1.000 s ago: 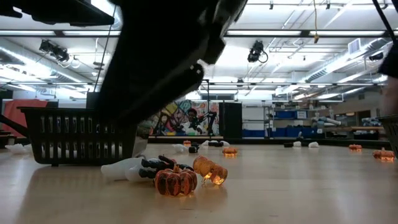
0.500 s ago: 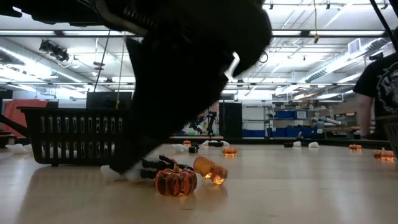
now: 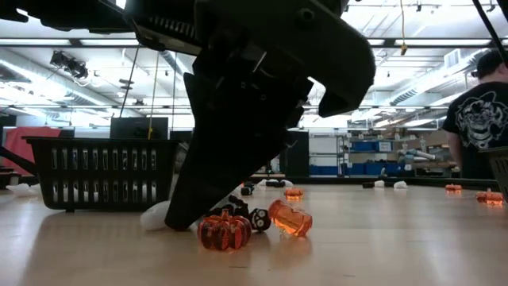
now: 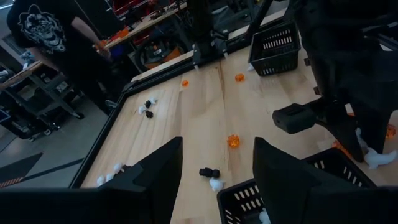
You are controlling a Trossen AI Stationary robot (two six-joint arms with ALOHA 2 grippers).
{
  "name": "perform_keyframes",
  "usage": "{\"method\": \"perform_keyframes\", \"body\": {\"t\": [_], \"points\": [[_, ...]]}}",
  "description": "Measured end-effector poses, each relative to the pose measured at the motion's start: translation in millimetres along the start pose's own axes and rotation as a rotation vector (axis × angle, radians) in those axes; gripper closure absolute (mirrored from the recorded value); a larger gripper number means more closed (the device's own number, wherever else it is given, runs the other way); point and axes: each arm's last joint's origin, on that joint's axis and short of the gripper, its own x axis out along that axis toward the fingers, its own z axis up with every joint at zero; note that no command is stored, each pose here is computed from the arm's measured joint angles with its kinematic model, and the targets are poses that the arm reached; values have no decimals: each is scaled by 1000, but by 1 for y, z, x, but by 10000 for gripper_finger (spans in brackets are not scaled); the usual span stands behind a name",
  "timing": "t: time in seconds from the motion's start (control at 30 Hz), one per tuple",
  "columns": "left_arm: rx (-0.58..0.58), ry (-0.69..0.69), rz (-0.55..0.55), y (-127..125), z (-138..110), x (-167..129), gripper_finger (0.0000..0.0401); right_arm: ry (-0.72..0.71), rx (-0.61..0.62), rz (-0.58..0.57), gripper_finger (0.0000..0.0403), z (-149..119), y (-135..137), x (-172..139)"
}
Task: Sort Halloween decoration
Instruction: Put the orange pumpkin toy into the left black basket
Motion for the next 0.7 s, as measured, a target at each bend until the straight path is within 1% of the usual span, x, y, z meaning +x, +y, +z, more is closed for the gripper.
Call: {"method": "perform_keyframes", "body": {"t": [0.2,0.4,0.57,0.7], "points": [[3,0,0,0,0,0,200,7,16,-5,357,0,-6,1],[3,0,0,0,0,0,200,23,43,-14,391,0,-12,0],[2,0,0,0,0,0,200,32,65,-12,397,0,-14,0],[3,0,0,0,0,0,200,84,73,-18,372,1,-16,-9]]}}
